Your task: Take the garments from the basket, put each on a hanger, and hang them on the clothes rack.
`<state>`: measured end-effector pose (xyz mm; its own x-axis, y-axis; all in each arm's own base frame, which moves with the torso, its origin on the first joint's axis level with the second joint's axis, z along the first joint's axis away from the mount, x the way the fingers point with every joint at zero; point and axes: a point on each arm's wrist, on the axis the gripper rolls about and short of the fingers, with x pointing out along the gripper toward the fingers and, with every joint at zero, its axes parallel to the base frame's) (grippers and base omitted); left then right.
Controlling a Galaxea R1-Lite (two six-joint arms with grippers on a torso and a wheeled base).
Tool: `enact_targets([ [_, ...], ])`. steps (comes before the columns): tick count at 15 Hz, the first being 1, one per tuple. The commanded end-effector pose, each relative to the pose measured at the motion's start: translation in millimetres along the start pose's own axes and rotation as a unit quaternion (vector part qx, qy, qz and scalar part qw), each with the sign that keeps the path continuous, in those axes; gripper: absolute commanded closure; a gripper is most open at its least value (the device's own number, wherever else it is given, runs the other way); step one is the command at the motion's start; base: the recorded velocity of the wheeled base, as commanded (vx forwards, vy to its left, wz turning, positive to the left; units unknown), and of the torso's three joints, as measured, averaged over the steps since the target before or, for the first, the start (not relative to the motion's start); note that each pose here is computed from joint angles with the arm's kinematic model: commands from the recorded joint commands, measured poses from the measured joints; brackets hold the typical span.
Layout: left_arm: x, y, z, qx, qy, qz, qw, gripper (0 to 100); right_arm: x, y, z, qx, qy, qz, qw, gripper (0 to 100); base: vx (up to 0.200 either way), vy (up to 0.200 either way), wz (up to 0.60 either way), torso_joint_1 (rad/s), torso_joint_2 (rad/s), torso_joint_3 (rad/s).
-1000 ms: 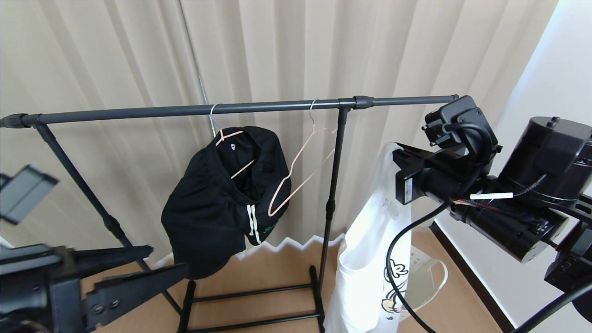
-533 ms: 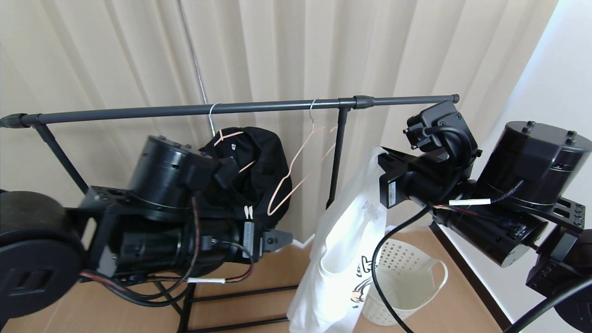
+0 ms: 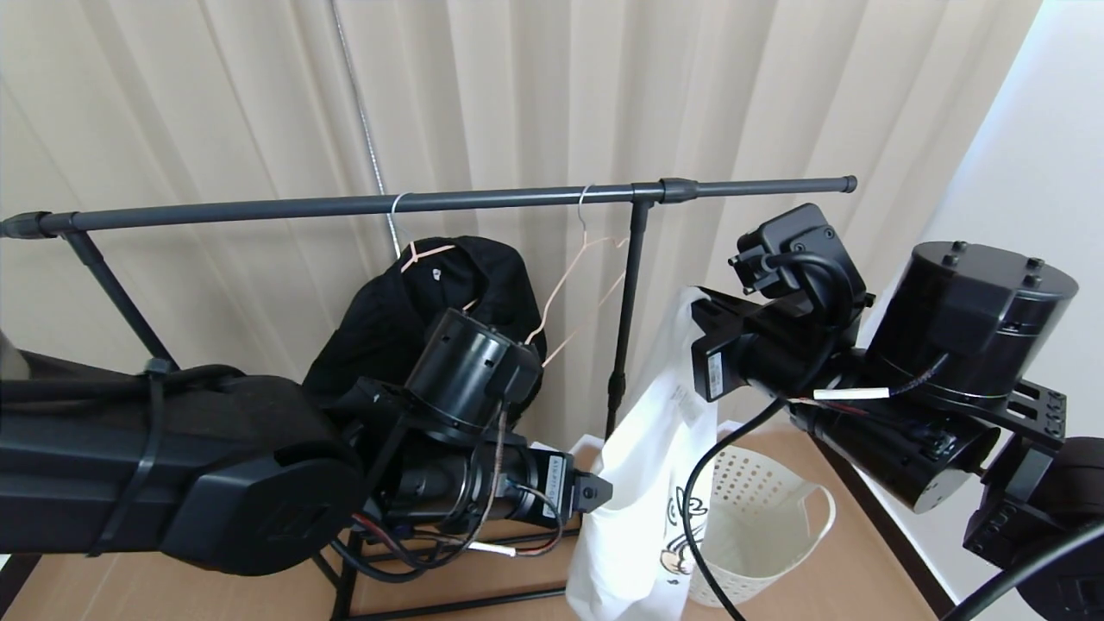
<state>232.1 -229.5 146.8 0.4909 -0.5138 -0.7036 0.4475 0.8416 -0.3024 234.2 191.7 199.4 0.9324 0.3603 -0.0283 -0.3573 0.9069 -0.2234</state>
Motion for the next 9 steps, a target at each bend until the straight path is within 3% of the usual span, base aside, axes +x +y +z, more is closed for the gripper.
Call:
enact_targets([
  [1,11,-6.2,-3,0.008,0.012,-0.003,0.9999,0,4,4.4,-3.6,-0.002,0.003,0.002,1.0,100,0.0,0.0,0.0,0.0,0.0,0.0],
  [5,26,-10.1,0,0.011,0.005,0.008,0.9999,0,2,8.0,-4.0,-0.001,0.001,-0.001,1.0,100,0.0,0.0,0.0,0.0,0.0,0.0],
  [9,47,-7.2,1,0.008,-0.025,0.065,0.9975,0,-7,16.4,-3.2,0.003,-0.022,0.013,0.9997,100,0.0,0.0,0.0,0.0,0.0,0.0],
])
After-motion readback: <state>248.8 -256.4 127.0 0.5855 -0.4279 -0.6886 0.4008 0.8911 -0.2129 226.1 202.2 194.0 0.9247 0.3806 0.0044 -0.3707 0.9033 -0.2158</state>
